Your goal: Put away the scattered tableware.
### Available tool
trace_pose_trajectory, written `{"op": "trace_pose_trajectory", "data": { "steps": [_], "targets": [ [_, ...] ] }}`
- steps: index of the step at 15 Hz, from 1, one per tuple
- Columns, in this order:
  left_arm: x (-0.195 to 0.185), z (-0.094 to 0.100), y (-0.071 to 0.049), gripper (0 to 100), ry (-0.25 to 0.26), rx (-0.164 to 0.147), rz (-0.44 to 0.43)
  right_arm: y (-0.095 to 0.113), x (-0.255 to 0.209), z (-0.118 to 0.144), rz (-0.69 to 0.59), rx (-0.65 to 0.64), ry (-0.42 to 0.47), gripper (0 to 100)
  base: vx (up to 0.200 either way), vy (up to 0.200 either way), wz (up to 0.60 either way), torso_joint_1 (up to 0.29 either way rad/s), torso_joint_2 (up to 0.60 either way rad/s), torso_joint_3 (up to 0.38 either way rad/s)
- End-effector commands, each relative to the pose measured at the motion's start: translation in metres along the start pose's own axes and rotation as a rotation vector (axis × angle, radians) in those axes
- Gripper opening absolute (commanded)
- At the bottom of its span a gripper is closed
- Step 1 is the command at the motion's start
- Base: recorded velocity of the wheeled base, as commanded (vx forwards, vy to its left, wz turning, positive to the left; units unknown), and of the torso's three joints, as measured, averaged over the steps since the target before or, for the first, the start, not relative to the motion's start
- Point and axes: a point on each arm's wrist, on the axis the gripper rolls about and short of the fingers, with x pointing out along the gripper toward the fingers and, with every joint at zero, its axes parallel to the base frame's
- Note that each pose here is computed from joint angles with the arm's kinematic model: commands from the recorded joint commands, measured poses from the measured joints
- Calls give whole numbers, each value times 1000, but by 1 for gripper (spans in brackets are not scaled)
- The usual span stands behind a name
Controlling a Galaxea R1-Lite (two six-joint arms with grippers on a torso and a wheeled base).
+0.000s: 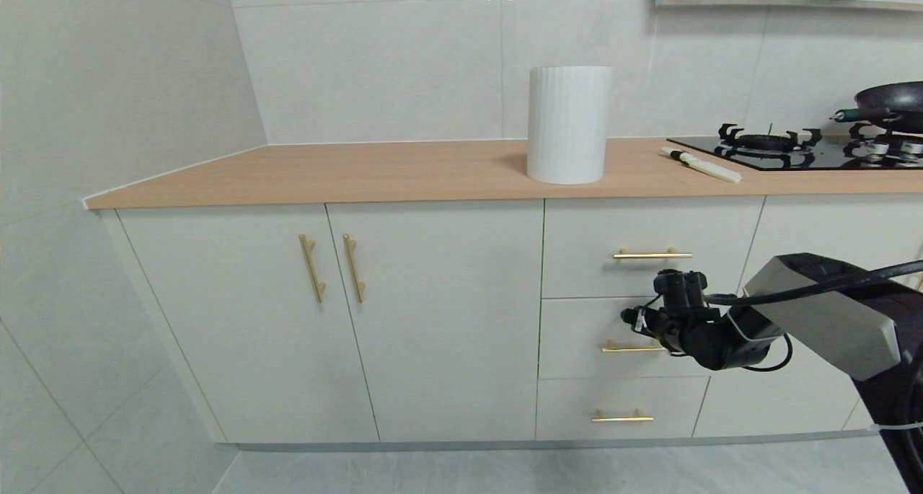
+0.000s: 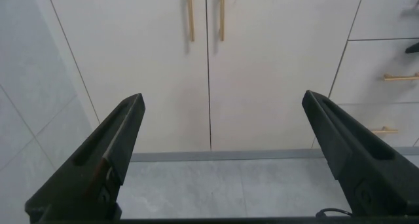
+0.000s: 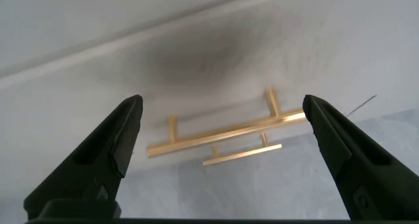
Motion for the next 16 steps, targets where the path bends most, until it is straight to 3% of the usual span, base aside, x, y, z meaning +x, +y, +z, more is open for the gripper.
{"op": "trace_pose_trajectory", "data": {
  "steps": [1, 6, 9, 13, 16],
  "targets": [
    [0, 0, 0, 100, 0, 0, 0, -1, 15, 0, -23, 32, -31, 100, 0, 0, 0, 0, 0, 0],
    [0, 0, 0, 100, 0, 0, 0, -2, 22, 3, -50, 57, -63, 100, 0, 0, 0, 0, 0, 0],
    [0, 0, 0, 100, 0, 0, 0, -3, -2, 12, -48, 52, -44, 100, 0, 0, 0, 0, 0, 0],
    [0, 0, 0, 100, 0, 0, 0, -4, -67, 26, -9, 25, -6, 100, 0, 0, 0, 0, 0, 0],
    [0, 0, 0, 100, 0, 0, 0, -8, -149, 60, 21, -11, -90, 100, 0, 0, 0, 0, 0, 0]
  ]
}}
